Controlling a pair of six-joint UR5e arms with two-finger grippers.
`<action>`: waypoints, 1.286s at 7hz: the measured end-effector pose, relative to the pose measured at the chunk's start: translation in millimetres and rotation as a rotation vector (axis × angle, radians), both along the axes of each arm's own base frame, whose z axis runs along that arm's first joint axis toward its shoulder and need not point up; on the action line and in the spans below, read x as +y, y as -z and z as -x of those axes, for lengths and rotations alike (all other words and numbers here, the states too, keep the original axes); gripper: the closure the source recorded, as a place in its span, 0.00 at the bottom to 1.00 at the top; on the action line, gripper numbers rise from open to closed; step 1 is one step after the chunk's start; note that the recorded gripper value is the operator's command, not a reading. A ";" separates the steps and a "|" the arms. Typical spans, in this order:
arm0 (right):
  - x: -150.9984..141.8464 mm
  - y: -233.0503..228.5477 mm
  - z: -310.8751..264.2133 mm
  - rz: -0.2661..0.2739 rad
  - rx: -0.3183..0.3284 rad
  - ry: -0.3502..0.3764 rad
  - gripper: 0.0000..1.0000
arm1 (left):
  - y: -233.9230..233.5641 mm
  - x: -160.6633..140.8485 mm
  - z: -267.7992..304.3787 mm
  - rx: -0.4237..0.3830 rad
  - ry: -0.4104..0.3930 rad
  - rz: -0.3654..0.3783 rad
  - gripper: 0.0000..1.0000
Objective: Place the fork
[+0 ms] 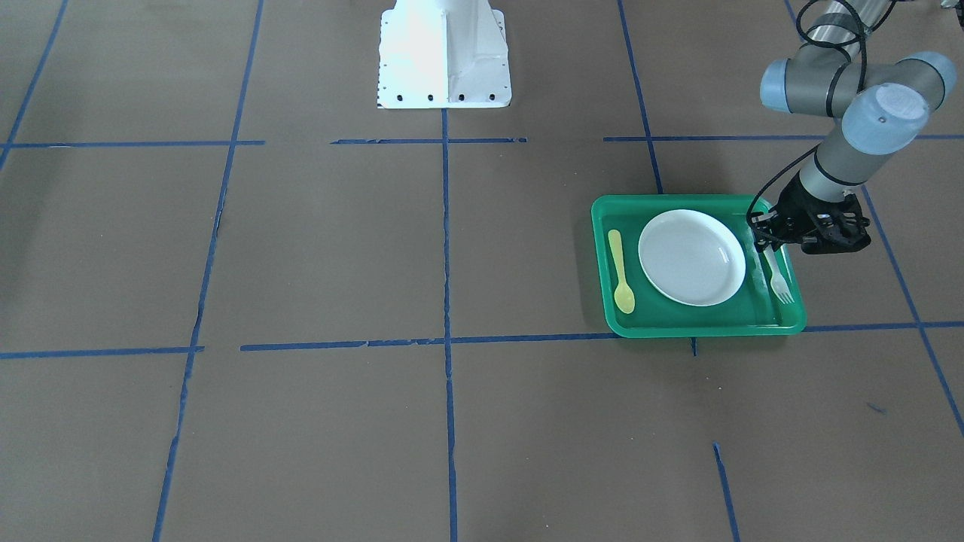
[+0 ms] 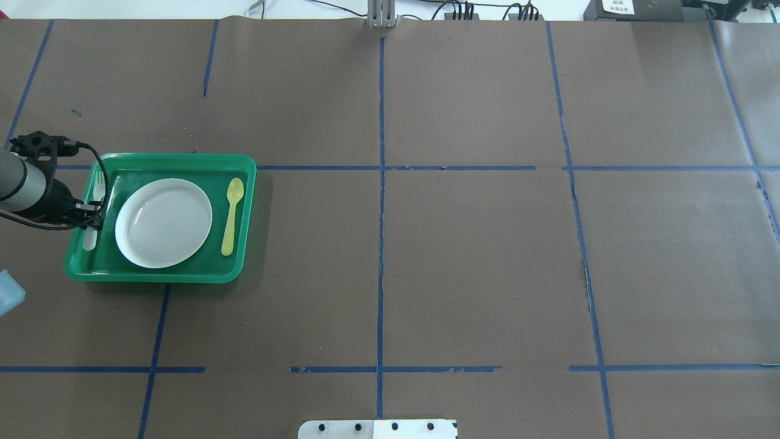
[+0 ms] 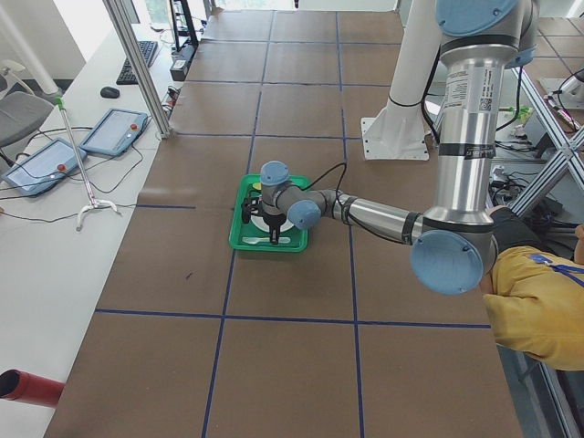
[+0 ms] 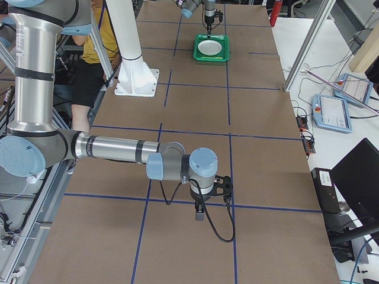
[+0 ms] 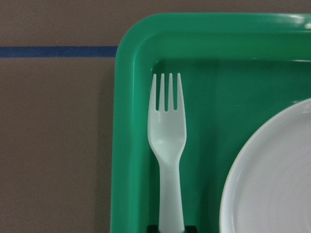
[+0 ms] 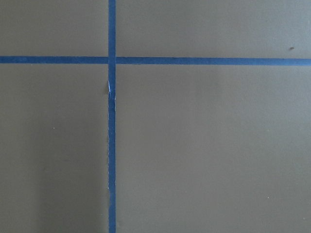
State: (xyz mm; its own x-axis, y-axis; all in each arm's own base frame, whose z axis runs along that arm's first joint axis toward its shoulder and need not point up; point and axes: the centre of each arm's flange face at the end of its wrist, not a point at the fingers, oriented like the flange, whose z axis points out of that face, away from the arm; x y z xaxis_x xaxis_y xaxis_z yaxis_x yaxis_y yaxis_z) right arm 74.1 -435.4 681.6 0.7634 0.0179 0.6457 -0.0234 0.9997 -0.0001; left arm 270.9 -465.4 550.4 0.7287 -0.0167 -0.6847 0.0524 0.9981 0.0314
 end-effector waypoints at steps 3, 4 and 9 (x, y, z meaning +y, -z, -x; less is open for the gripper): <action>0.0 0.0 0.0 0.000 0.000 0.000 0.00 | 9.8 -2.2 2.0 0.014 -0.007 -0.024 0.00; 0.0 0.0 0.0 0.000 0.000 0.000 0.00 | 13.8 -9.0 17.1 0.015 -0.019 -0.063 0.00; 0.0 0.0 0.0 0.000 0.000 0.000 0.00 | -35.3 -44.0 277.1 -0.111 -0.139 -0.222 0.00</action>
State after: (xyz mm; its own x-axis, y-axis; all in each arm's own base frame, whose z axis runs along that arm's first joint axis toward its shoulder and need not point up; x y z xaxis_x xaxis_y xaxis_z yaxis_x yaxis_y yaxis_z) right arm 74.1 -435.4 681.6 0.7636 0.0183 0.6455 -0.0237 0.9997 -0.0002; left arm -6.1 -509.4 585.7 0.7844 0.2297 -0.5761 -0.1001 0.9636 0.2479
